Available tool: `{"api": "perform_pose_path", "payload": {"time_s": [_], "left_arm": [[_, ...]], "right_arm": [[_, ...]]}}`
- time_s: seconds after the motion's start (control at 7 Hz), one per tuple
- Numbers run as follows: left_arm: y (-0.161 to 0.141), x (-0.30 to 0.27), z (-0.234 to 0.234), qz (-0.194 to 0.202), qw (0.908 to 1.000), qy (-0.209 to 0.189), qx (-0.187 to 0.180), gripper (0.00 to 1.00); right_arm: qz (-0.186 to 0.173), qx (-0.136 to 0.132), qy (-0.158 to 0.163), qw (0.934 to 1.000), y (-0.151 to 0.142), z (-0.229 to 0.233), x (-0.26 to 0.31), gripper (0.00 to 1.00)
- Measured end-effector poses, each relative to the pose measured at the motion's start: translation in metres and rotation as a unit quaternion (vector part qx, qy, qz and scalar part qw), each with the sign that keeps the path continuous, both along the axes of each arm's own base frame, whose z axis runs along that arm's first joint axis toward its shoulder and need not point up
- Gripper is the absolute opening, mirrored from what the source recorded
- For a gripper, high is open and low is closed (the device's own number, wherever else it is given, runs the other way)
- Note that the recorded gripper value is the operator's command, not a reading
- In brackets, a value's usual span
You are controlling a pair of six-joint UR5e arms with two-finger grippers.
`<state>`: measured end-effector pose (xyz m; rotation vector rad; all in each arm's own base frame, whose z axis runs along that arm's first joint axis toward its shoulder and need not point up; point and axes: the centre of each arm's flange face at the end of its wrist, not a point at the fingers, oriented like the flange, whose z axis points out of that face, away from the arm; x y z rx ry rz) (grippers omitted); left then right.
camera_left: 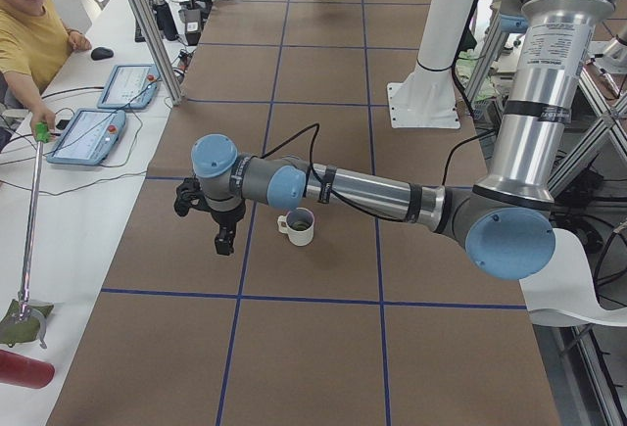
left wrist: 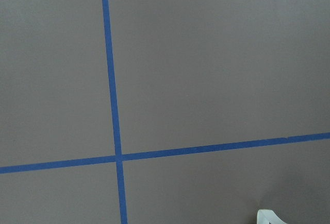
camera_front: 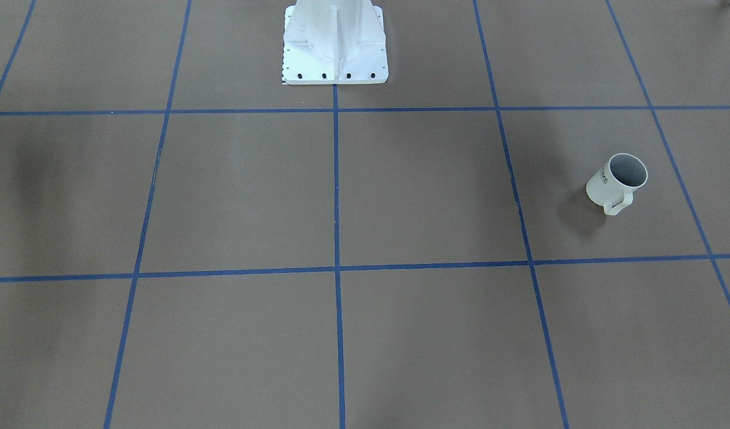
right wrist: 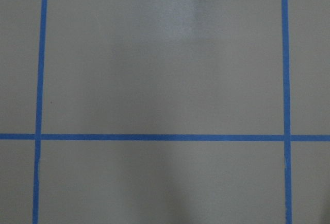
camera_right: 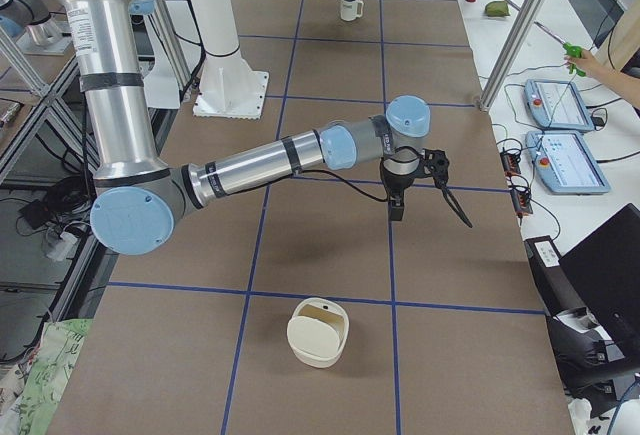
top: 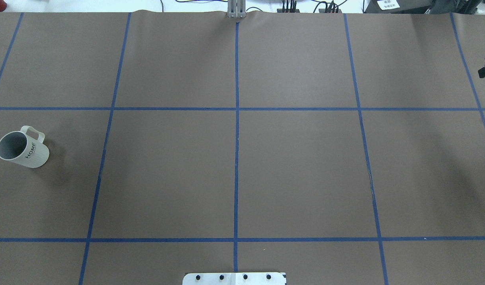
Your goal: Left arm hands cup to right arm to dump lemon
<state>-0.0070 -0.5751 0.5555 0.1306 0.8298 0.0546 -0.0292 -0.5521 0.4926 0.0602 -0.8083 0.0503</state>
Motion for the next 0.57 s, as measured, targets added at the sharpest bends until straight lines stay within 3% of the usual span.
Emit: {"api": "perform_pose_path", "payload": {"time_s": [0.57], "left_arm": [[0.015,0.005,0.022,0.008,1.0,0.0,-0.006,1.0]], "right_arm": [[-0.062,0.019,0.015,0.9978,0.025,0.066,0.025,1.0]]}}
